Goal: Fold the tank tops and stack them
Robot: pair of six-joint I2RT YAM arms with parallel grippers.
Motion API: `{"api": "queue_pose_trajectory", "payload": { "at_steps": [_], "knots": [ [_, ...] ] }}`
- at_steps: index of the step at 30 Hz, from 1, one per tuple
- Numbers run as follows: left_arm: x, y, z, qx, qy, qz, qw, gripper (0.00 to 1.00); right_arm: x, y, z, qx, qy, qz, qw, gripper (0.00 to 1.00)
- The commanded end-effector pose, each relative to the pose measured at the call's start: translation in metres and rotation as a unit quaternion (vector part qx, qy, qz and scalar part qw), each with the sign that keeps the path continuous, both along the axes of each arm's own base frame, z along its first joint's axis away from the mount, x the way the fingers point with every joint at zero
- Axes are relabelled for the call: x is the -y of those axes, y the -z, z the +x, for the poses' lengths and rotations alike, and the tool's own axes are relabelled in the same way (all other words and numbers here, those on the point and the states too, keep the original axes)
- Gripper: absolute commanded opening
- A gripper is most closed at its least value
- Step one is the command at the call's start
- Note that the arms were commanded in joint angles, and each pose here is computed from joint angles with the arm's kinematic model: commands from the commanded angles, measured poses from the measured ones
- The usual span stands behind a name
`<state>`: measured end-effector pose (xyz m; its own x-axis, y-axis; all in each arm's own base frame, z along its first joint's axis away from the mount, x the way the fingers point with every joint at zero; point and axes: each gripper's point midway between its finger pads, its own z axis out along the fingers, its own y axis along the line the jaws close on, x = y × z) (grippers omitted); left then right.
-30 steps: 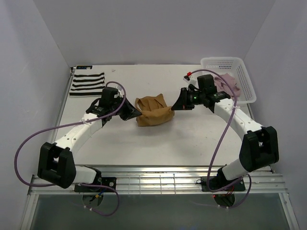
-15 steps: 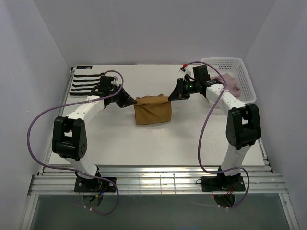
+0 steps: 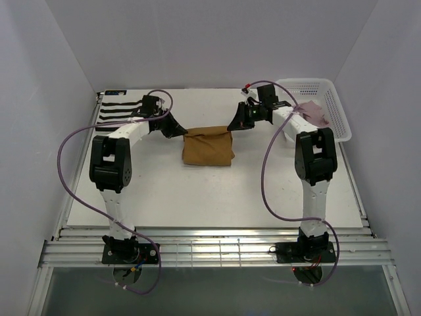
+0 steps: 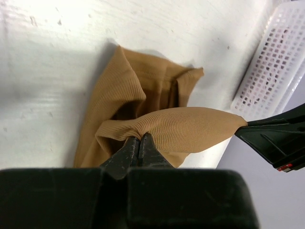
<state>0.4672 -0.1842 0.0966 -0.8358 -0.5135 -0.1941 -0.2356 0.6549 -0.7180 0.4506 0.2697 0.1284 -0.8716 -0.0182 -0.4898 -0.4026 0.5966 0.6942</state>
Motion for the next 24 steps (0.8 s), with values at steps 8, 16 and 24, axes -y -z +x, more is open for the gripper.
{"api": "queue_pose_trajectory", "payload": {
  "at_steps": [8,16,24],
  "knots": [
    [-0.007,-0.018,0.053,0.043,0.008,0.000,0.999,0.87,-0.005,-0.017,0.063,0.059,0.009,0.004,0.998,0.68],
    [-0.003,-0.068,0.031,0.092,0.011,0.018,0.996,0.98,0.005,-0.044,0.019,0.087,0.001,-0.011,0.996,0.90],
    [0.054,-0.066,0.013,0.097,0.085,-0.009,0.992,0.98,-0.021,-0.027,-0.026,0.065,-0.042,0.011,0.997,0.90]
  ]
}}
